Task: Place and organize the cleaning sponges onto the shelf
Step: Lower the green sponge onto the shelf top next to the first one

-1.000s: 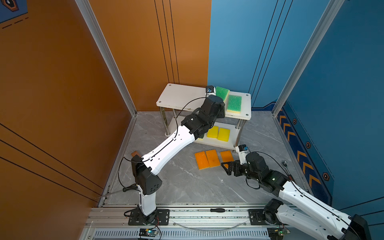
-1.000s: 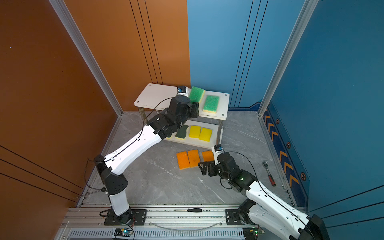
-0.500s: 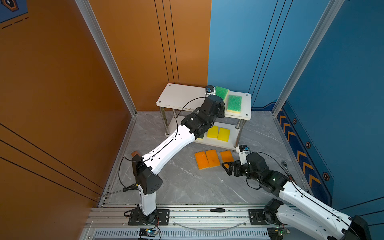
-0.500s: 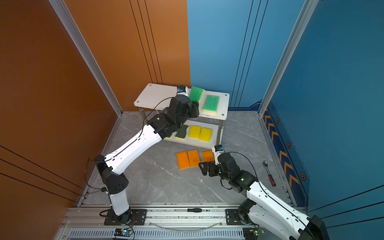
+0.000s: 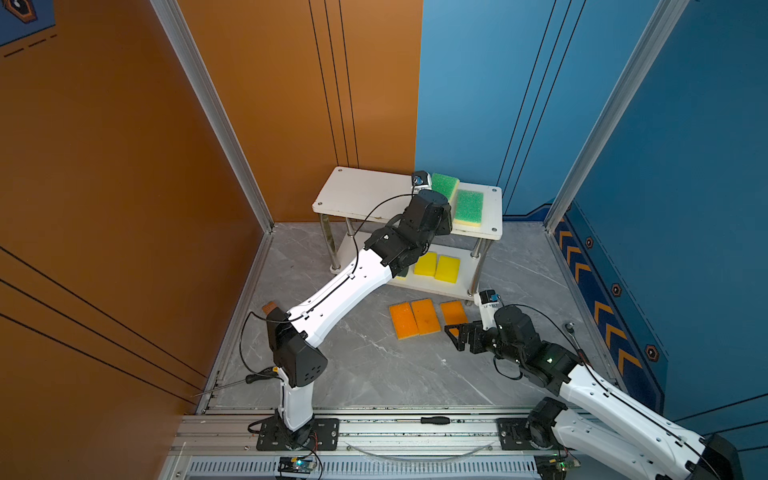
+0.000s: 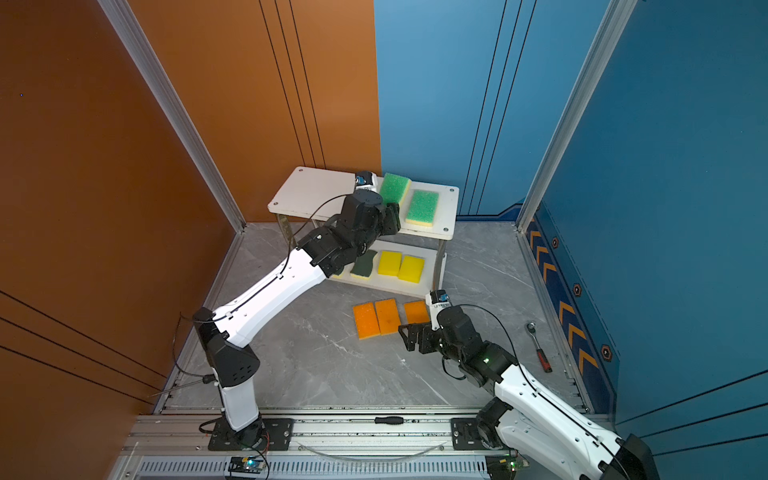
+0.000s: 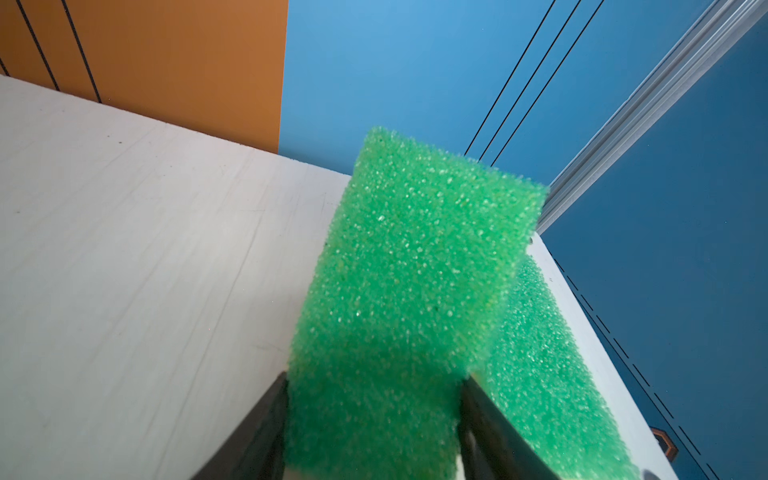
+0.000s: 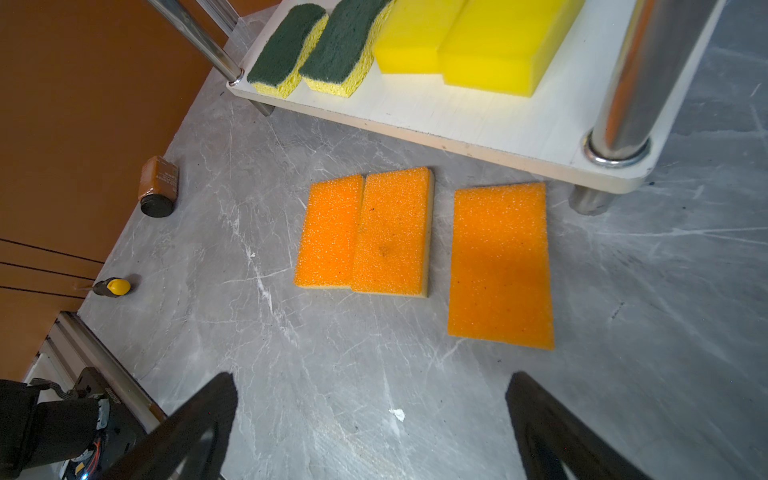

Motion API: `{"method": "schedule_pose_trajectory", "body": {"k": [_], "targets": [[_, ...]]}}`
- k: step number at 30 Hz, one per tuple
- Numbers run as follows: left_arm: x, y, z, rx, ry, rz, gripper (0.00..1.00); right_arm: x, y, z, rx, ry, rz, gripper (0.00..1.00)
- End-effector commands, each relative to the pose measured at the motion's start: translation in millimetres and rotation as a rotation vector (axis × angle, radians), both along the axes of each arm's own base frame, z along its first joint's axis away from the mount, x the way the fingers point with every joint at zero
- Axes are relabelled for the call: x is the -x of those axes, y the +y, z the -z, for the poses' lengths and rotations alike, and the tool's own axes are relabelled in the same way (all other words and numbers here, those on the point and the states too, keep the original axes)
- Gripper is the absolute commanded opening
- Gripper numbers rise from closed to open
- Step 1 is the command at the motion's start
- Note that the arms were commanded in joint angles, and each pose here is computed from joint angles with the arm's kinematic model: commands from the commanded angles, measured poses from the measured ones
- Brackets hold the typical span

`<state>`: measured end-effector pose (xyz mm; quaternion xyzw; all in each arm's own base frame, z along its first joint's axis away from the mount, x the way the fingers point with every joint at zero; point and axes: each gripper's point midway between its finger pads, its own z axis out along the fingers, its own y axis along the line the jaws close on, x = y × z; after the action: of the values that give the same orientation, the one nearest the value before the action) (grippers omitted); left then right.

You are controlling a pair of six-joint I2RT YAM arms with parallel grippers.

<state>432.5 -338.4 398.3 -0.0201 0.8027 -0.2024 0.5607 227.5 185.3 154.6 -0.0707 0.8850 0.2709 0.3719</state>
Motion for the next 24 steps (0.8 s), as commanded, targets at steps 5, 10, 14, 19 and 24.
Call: {"method": "schedule_pose_trajectory", "body": {"k": [5, 10, 14, 19, 24], "targets": [[-5.0, 1.0, 2.8, 0.002, 0.011, -0.005, 0.64, 1.9, -7.6, 6.9, 0.025, 0.010, 0.016, 1.00], [-5.7, 1.2, 4.6, 0.001, 0.014, -0.010, 0.67, 2.3, -8.0, 6.6, 0.024, 0.008, 0.017, 1.00], [-6.8, 1.2, 6.9, -0.001, 0.017, -0.011, 0.67, 2.2, -8.3, 6.2, 0.023, 0.007, 0.018, 1.00], [-6.8, 0.3, 7.4, 0.000, 0.019, -0.007, 0.68, 1.8, -8.5, 5.5, 0.022, 0.006, 0.019, 1.00], [-7.8, 1.1, 8.8, -0.001, 0.021, -0.012, 0.70, 1.8, -8.6, 6.5, 0.023, 0.009, 0.019, 1.00]]}}
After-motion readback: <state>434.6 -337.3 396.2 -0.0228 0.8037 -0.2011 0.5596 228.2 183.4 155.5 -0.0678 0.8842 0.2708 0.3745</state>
